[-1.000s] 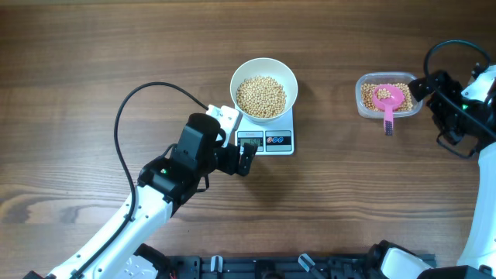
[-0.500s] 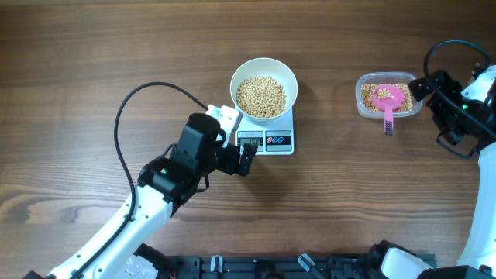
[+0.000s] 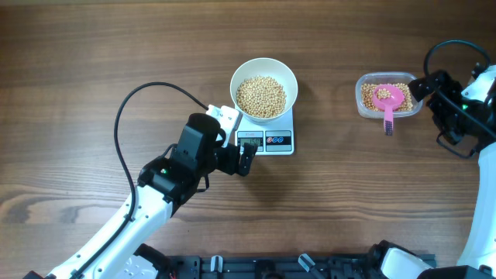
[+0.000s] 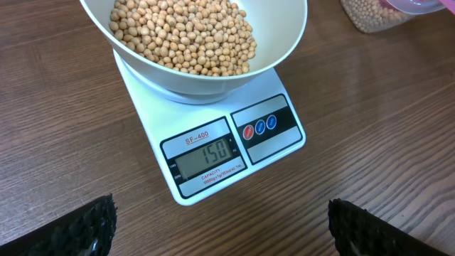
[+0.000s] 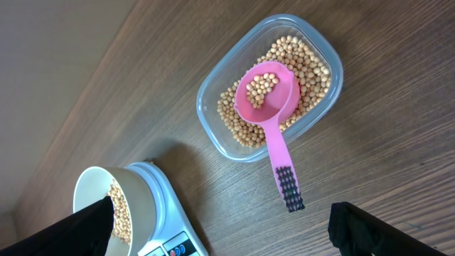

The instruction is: Scoop item into bowl and weigh 150g on scale

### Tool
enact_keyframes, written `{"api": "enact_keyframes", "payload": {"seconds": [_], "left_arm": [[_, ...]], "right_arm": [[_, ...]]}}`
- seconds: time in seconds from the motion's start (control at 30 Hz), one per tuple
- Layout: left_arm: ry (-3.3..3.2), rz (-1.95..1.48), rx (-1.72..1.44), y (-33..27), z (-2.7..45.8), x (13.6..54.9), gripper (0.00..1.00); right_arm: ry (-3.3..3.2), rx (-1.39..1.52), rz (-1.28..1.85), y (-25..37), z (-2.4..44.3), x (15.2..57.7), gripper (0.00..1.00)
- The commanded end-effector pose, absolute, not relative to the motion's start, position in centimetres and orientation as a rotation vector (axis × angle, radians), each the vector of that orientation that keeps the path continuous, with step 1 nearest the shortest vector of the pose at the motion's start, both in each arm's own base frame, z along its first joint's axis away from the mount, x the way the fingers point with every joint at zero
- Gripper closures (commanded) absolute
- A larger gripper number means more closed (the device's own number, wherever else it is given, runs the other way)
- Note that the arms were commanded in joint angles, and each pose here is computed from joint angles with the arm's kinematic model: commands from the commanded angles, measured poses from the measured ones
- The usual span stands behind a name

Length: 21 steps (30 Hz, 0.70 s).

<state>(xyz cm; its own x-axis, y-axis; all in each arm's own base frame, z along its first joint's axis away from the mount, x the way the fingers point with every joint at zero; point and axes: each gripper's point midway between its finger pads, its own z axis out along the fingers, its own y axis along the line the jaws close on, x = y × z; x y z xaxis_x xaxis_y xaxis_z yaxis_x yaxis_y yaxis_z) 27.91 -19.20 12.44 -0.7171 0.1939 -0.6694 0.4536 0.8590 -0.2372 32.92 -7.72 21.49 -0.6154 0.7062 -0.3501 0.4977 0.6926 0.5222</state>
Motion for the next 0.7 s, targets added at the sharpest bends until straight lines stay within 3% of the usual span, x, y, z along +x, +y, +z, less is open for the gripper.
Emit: {"api": "enact_keyframes", "payload": {"seconds": [0.0,0.5,0.67], "left_arm": [[2.366,-0.52,0.507,-19.5,12.2,27.6,0.0],[2.365,-0.52,0.506,-19.5,12.2,27.6,0.0],[2.366,-0.52,0.507,-19.5,12.2,27.6,0.0]], "right_arm": [[2.351,0.91,0.48,-8.2,21.9,33.0,0.0],[2.354,0.908,0.474,-8.1,22.1,32.6,0.0],[2.305,0.803,0.32,-8.5,24.2,32.3,0.0]]}}
